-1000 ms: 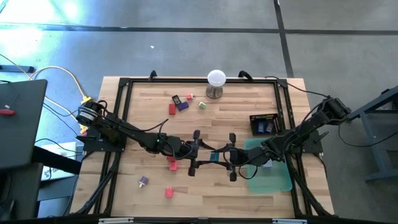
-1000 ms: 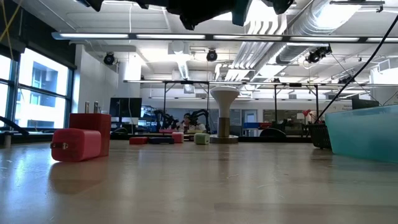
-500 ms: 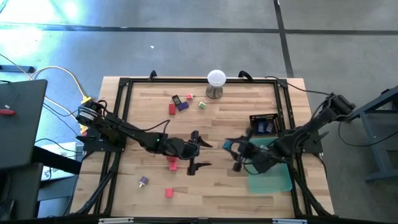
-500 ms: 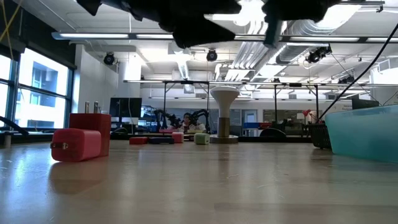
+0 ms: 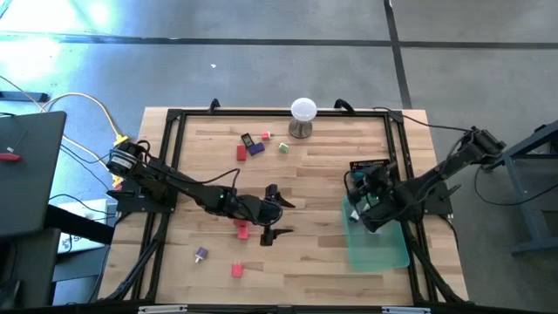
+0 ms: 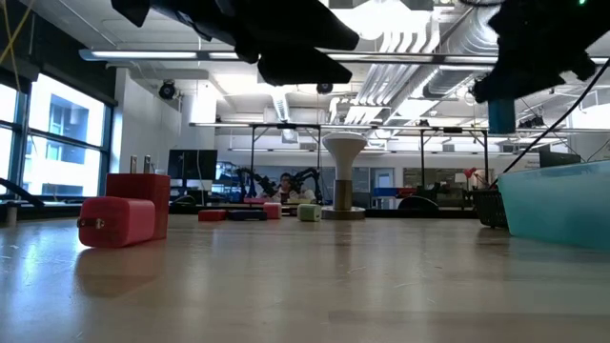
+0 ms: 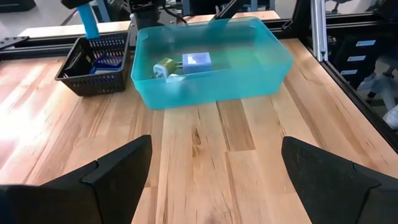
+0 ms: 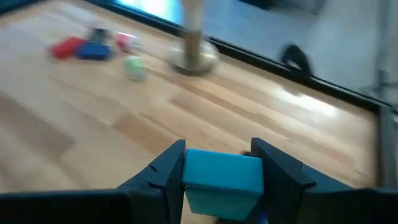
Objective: Pick & Place Office items
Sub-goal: Put the light blue charger adapter into the green bin
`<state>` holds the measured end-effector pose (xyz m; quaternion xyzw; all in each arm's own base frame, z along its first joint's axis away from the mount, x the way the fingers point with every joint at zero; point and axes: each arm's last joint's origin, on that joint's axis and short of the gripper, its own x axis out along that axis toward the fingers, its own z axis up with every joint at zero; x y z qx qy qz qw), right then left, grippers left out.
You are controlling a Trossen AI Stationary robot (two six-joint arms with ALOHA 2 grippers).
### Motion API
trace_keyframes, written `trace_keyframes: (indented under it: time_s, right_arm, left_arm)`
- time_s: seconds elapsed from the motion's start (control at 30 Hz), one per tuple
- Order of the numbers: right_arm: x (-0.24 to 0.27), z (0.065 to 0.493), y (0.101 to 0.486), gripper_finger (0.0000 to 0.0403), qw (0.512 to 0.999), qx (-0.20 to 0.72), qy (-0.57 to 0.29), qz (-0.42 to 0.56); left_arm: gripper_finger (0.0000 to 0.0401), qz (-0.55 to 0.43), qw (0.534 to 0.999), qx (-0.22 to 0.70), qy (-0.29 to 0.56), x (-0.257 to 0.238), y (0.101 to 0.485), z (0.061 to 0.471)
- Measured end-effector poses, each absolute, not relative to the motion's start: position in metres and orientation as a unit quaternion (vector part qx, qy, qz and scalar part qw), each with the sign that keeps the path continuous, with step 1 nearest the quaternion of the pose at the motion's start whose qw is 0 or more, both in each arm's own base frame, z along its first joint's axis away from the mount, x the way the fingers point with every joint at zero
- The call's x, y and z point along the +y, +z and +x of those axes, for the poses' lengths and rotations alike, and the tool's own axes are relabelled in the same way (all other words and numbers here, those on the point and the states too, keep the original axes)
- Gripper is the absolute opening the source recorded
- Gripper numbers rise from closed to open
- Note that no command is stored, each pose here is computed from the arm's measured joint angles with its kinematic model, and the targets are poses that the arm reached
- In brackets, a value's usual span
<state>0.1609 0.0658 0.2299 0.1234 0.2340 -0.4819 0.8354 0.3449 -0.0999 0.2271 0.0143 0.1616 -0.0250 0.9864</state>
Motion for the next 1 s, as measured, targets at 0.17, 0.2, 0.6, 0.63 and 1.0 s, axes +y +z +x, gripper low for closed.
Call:
trace_keyframes:
  time_s: [0.17, 0.2, 0.6, 0.63, 1.0]
  right_arm:
    - [0.055, 0.16, 0.217, 0.0145, 0.796, 0.255, -0.533, 0.133]
    - [0.053, 0.16, 0.215, 0.0145, 0.79, 0.259, -0.54, 0.134]
    - [0.03, 0.155, 0.184, 0.0145, 0.74, 0.276, -0.595, 0.15]
    - [0.028, 0.155, 0.182, 0.0145, 0.735, 0.279, -0.598, 0.155]
    - [0.014, 0.144, 0.156, 0.0169, 0.693, 0.312, -0.623, 0.185]
  left_arm:
    - [0.035, 0.013, 0.986, 0.166, -0.025, -0.1, 0.226, 0.345]
    - [0.035, 0.011, 0.986, 0.168, -0.024, -0.1, 0.226, 0.344]
    - [0.035, 0.012, 0.983, 0.183, -0.023, -0.099, 0.223, 0.343]
    - [0.035, 0.012, 0.983, 0.183, -0.023, -0.099, 0.223, 0.343]
    - [0.035, 0.012, 0.982, 0.186, -0.023, -0.099, 0.223, 0.343]
